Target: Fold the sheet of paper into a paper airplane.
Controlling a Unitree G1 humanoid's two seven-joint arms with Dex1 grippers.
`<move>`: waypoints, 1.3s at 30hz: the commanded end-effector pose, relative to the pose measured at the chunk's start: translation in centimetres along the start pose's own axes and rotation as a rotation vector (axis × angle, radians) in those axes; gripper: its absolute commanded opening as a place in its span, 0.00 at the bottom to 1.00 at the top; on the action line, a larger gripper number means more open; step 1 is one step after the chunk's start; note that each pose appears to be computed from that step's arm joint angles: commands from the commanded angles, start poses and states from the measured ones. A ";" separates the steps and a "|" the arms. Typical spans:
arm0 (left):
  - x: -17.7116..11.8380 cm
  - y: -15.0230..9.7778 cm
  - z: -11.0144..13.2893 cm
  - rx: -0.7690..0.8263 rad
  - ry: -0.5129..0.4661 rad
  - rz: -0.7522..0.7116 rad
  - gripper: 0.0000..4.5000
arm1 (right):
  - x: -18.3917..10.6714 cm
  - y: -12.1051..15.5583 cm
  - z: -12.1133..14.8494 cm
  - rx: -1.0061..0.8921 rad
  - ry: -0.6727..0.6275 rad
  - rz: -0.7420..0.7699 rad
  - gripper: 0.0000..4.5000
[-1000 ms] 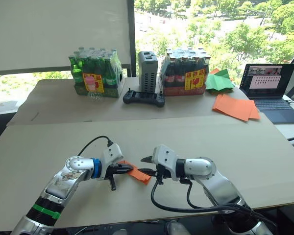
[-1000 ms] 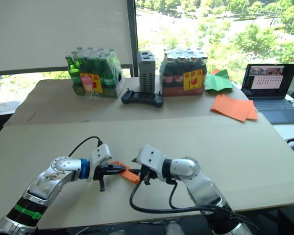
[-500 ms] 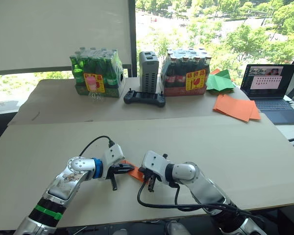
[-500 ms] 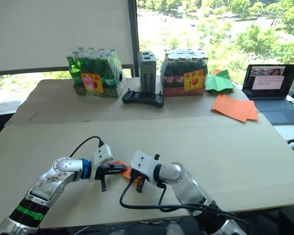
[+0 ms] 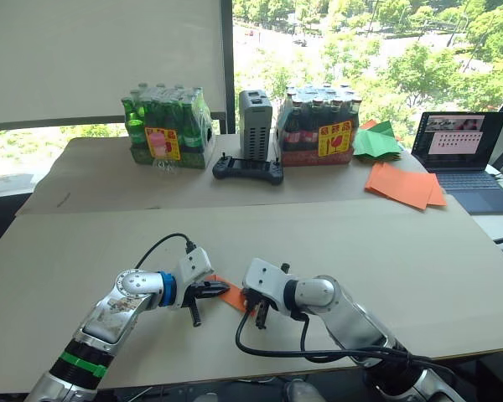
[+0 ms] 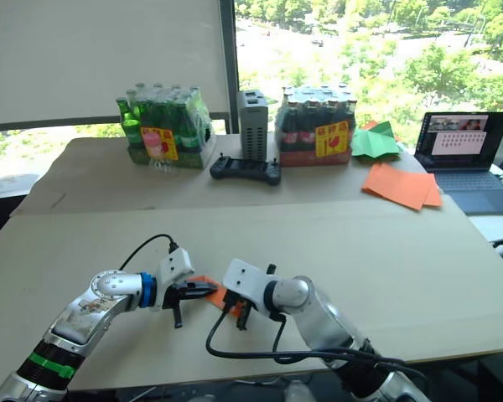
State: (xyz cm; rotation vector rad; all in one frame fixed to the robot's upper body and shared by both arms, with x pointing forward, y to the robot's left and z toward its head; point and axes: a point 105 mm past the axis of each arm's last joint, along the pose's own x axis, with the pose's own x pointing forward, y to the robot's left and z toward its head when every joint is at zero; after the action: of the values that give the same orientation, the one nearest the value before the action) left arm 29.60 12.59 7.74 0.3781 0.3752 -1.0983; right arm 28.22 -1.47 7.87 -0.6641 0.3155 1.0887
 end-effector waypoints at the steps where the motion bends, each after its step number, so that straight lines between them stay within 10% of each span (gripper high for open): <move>1: 0.0 0.2 -0.7 0.001 0.027 0.013 0.00 | 0.1 1.4 -4.0 0.073 0.158 0.054 0.00; 26: 0.6 0.2 -0.5 0.015 0.025 -0.004 0.00 | -3.5 2.3 -6.8 0.123 0.268 0.040 0.00; 39: 0.8 0.3 -0.4 0.021 0.023 -0.014 0.00 | -5.4 -2.1 2.5 0.103 -0.118 -0.077 0.00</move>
State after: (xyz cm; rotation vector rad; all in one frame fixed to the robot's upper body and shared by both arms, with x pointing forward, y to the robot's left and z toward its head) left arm 30.19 12.21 7.55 0.3956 0.3626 -1.1104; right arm 27.67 -4.97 11.47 -0.5278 0.3325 1.0065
